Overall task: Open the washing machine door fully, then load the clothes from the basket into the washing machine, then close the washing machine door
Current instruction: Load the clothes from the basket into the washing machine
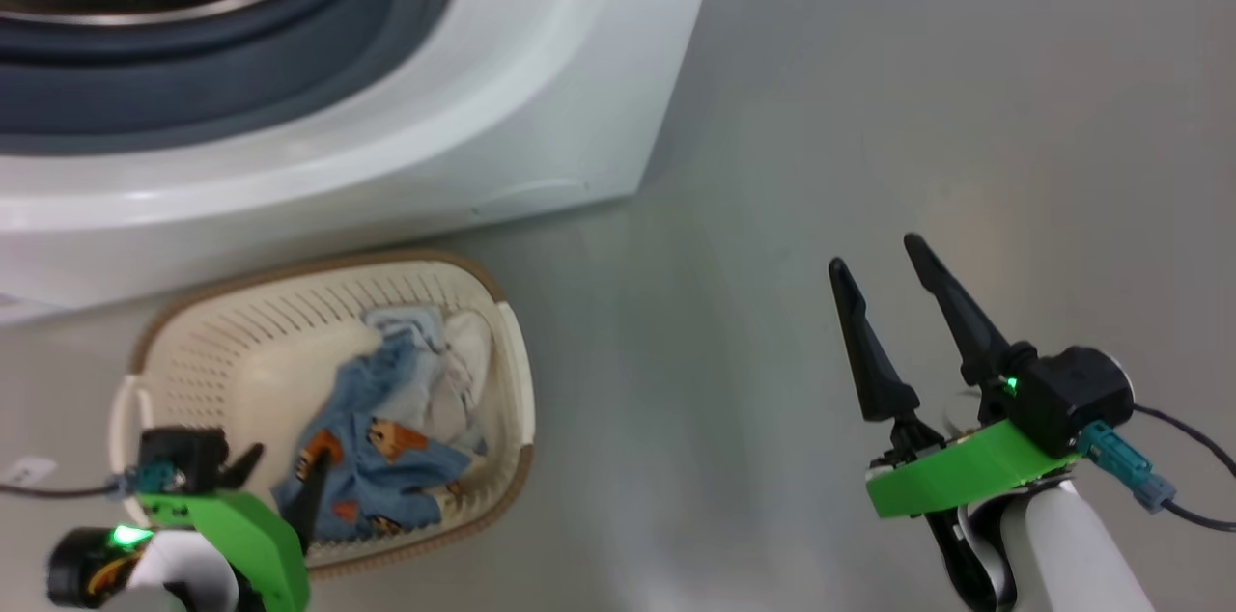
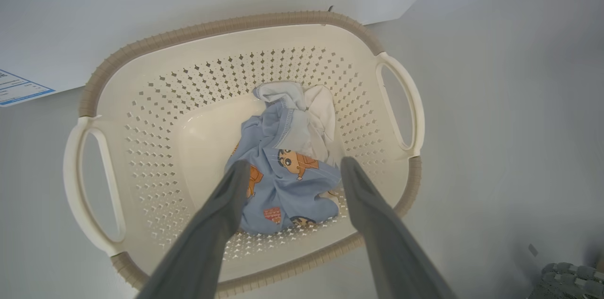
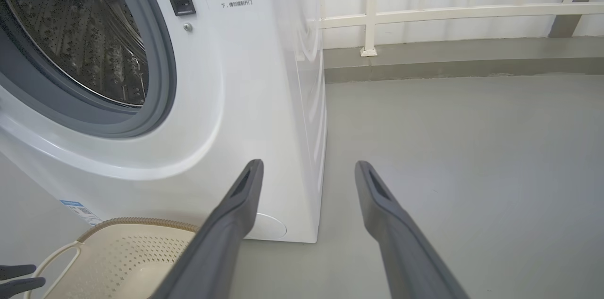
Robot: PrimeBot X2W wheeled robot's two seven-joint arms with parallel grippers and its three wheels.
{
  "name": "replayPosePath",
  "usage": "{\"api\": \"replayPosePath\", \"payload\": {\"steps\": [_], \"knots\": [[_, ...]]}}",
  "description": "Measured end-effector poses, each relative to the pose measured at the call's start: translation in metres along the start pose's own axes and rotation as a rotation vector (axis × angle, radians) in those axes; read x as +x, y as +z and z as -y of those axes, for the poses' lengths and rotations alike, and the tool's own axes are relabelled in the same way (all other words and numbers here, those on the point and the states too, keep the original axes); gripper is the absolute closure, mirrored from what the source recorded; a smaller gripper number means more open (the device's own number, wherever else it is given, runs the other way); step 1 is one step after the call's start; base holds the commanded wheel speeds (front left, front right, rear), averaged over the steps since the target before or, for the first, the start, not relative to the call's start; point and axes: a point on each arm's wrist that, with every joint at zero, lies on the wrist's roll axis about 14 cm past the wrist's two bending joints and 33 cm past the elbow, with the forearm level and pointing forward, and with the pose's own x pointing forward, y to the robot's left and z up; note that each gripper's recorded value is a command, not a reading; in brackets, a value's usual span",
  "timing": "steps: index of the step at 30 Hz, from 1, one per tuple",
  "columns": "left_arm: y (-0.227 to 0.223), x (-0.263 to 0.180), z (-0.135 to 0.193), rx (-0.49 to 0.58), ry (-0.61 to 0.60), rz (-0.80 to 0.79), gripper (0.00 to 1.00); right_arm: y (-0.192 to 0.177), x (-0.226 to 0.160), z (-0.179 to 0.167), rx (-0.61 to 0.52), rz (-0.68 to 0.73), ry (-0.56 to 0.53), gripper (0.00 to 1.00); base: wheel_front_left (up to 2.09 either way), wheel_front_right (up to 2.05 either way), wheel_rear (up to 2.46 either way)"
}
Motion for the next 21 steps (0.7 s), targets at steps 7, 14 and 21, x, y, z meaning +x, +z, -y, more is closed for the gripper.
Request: {"api": "replayPosePath", "payload": {"steps": [7, 14, 21], "knots": [[-0.034, 0.044, -0.007, -0.041, -0.028, -0.163, 0.00, -0.026, 0.014, 0.013, -0.013, -0.054, -0.022, 0.00, 0.00, 0.00, 0.00], [-0.070, 0.073, -0.023, -0.092, -0.018, -0.312, 0.00, -0.052, 0.020, 0.024, -0.025, -0.108, -0.041, 0.00, 0.00, 0.00, 0.00], [-0.094, 0.097, -0.041, -0.097, 0.006, -0.392, 0.00, -0.075, 0.022, 0.029, -0.033, -0.159, -0.047, 0.00, 0.00, 0.00, 0.00]]}}
